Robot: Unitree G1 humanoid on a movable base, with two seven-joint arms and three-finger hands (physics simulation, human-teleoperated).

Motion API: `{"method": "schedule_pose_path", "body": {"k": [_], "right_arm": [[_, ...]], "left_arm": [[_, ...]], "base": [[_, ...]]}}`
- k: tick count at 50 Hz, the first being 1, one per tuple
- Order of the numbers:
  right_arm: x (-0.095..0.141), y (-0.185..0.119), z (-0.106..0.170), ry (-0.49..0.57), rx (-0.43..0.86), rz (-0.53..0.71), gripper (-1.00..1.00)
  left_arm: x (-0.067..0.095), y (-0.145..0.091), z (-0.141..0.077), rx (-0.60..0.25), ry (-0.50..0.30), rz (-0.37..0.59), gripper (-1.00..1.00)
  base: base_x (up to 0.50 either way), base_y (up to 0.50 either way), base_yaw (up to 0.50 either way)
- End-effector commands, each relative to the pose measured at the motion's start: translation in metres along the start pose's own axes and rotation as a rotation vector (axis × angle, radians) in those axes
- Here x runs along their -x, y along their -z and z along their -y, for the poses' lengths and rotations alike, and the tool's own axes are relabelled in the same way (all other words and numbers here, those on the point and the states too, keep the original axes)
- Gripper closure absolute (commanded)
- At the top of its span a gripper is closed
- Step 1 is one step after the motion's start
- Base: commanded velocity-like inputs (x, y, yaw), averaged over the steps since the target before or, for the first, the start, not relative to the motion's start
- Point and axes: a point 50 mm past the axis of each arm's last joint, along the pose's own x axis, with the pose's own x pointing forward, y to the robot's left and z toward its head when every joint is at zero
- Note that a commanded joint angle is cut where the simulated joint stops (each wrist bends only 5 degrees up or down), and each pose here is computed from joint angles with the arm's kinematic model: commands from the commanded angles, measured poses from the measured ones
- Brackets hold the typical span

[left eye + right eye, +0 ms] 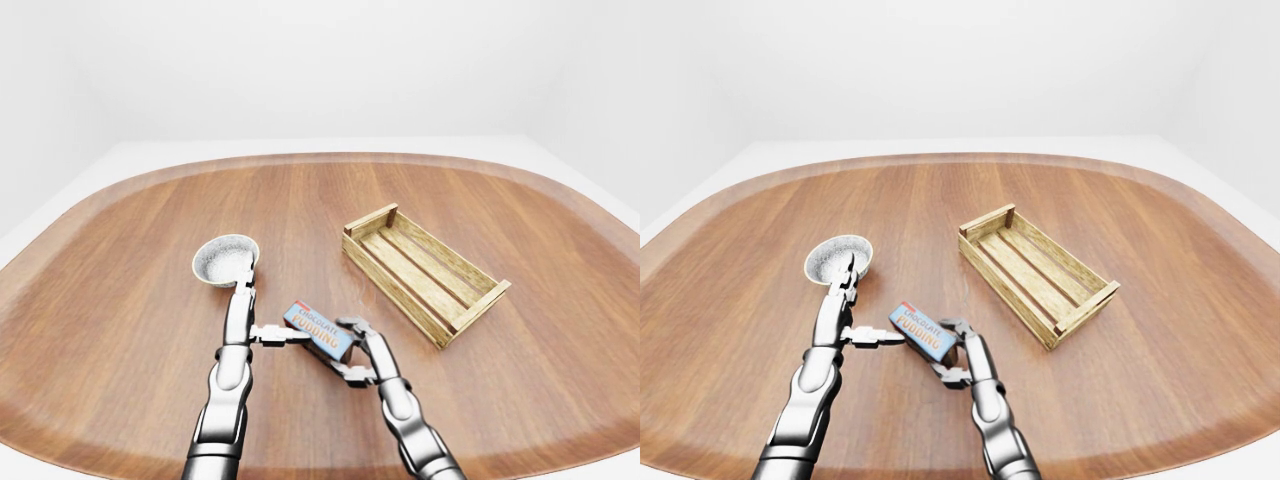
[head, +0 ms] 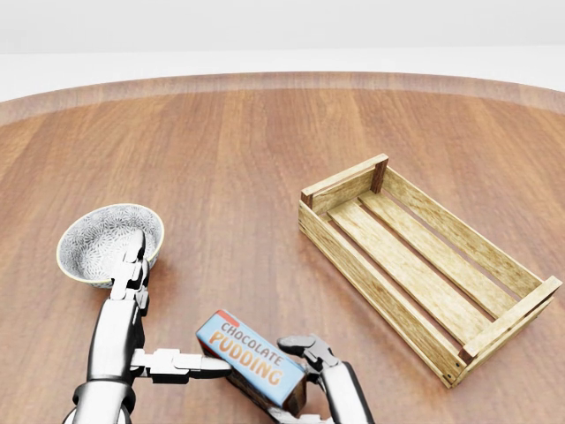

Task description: Pick up the chocolate pudding and put it in the tray.

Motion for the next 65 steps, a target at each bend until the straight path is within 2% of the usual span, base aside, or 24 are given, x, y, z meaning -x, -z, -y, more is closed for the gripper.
{"method": "schedule_pose_path", "body": {"k": [1, 16, 24, 25, 28, 35, 37, 40, 41, 42, 46, 65], "right_arm": [[-0.001, 0.002, 0.0, 0.005, 0.01, -0.011, 1.0], [-0.003, 0.003, 0.006, 0.037, 0.011, -0.014, 1.0], [0.001, -0.015, 0.01, 0.046, -0.008, 0.069, 1.0], [-0.002, -0.003, 0.01, 0.053, 0.004, 0.014, 1.0], [0.005, -0.033, 0.019, 0.061, -0.038, 0.153, 1.0], [0.01, -0.063, 0.033, 0.087, -0.063, 0.291, 1.0], [0.008, -0.059, 0.034, 0.091, -0.064, 0.27, 1.0], [0.012, -0.073, 0.037, 0.096, -0.072, 0.332, 1.0], [0.006, -0.058, 0.035, 0.096, -0.067, 0.266, 1.0], [0.012, -0.074, 0.037, 0.094, -0.071, 0.336, 1.0], [0.015, -0.083, 0.039, 0.095, -0.074, 0.377, 1.0], [0.011, -0.096, 0.046, 0.105, -0.073, 0.426, 1.0]], "left_arm": [[0.0, -0.002, -0.003, 0.058, 0.01, -0.004, -1.0], [0.0, -0.002, -0.003, 0.058, 0.01, -0.004, -1.0], [0.0, -0.002, -0.003, 0.058, 0.01, -0.004, -1.0], [0.0, -0.002, -0.003, 0.058, 0.01, -0.004, -1.0], [0.0, -0.002, -0.003, 0.058, 0.01, -0.004, -1.0], [0.0, -0.002, -0.003, 0.058, 0.01, -0.004, -1.0], [0.0, -0.002, -0.003, 0.058, 0.01, -0.005, -1.0], [0.0, -0.002, -0.003, 0.058, 0.01, -0.004, -1.0], [0.0, -0.002, -0.003, 0.058, 0.01, -0.004, -1.0], [0.0, -0.002, -0.003, 0.058, 0.009, -0.004, -1.0], [0.0, -0.002, -0.003, 0.058, 0.01, -0.004, -1.0], [-0.001, 0.0, -0.002, 0.058, 0.014, -0.007, -1.0]], "base": [[0.0, 0.0, 0.0], [0.0, 0.0, 0.0], [0.0, 0.0, 0.0], [0.0, 0.0, 0.0], [0.0, 0.0, 0.0], [0.0, 0.0, 0.0], [0.0, 0.0, 0.0], [0.0, 0.0, 0.0], [0.0, 0.0, 0.0], [0.0, 0.0, 0.0], [0.0, 0.0, 0.0], [0.0, 0.0, 0.0]]}}
